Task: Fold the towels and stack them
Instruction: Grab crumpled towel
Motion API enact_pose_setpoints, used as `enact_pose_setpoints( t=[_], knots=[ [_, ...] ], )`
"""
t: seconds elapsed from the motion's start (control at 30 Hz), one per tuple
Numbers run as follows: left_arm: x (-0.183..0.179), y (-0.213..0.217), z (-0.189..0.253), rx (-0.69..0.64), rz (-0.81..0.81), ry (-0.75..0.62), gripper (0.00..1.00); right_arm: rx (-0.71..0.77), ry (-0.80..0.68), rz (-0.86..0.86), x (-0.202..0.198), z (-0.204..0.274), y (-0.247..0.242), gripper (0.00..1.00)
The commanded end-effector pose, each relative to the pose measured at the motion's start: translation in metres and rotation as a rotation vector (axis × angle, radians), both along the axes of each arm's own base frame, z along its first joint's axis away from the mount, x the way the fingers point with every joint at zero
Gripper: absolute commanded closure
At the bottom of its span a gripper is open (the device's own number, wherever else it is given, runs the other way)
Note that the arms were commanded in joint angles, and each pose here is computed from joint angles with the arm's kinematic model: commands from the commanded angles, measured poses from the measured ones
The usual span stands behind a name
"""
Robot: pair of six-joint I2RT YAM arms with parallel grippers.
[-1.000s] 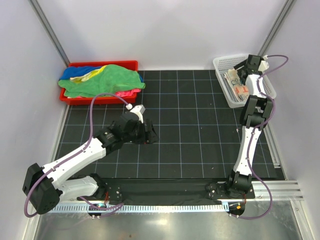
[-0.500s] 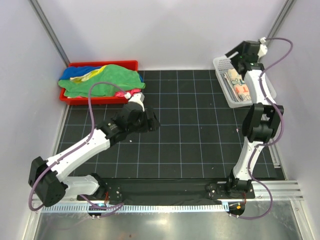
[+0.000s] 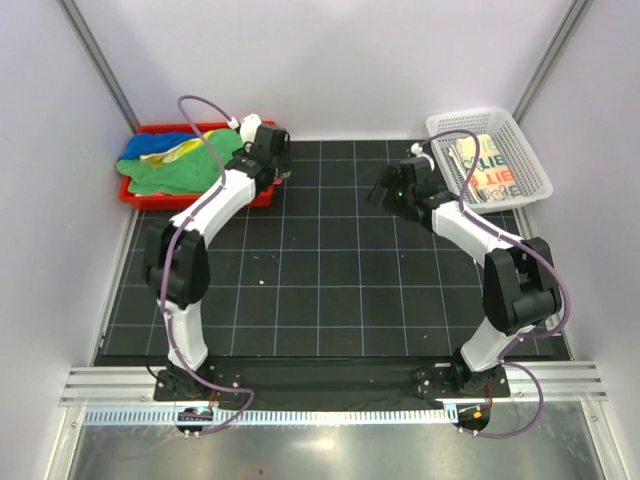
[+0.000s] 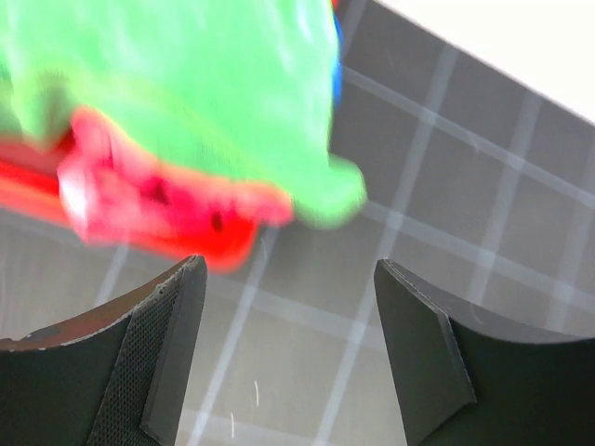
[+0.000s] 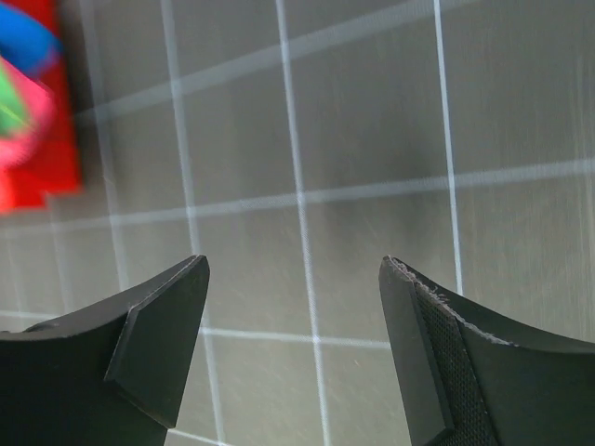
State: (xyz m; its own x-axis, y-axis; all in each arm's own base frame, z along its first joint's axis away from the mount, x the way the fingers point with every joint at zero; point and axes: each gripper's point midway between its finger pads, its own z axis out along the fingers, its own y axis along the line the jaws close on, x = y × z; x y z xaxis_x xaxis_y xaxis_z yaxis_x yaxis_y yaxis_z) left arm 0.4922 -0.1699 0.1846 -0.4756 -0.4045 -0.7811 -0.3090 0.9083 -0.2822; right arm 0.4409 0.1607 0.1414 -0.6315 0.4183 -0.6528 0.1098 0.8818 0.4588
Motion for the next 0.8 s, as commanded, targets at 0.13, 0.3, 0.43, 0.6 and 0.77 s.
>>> enact_pose_setpoints(
  t=[0.13,0.3,0.43,0.6,0.77],
  knots=[
    [0.076,0.025,0.0,0.15,0.042,-0.048,0.23,0.044,-0.122,0.098,-0.015,0.016,0.032,0.2],
    [0.086,0.021,-0.007,0.162,0.031,-0.021,0.25,0.036,-0.106,0.123,-0.015,0.008,0.043,0.2],
    [0.08,0.023,-0.017,0.156,0.049,0.004,0.28,0.038,-0.094,0.132,-0.016,0.002,0.047,0.2],
    [0.073,0.026,-0.026,0.158,0.056,0.042,0.3,0.039,-0.087,0.138,-0.016,0.0,0.05,0.21],
    [0.062,0.031,-0.027,0.158,0.067,0.046,0.32,0.04,-0.083,0.141,-0.015,-0.002,0.052,0.21]
  ],
)
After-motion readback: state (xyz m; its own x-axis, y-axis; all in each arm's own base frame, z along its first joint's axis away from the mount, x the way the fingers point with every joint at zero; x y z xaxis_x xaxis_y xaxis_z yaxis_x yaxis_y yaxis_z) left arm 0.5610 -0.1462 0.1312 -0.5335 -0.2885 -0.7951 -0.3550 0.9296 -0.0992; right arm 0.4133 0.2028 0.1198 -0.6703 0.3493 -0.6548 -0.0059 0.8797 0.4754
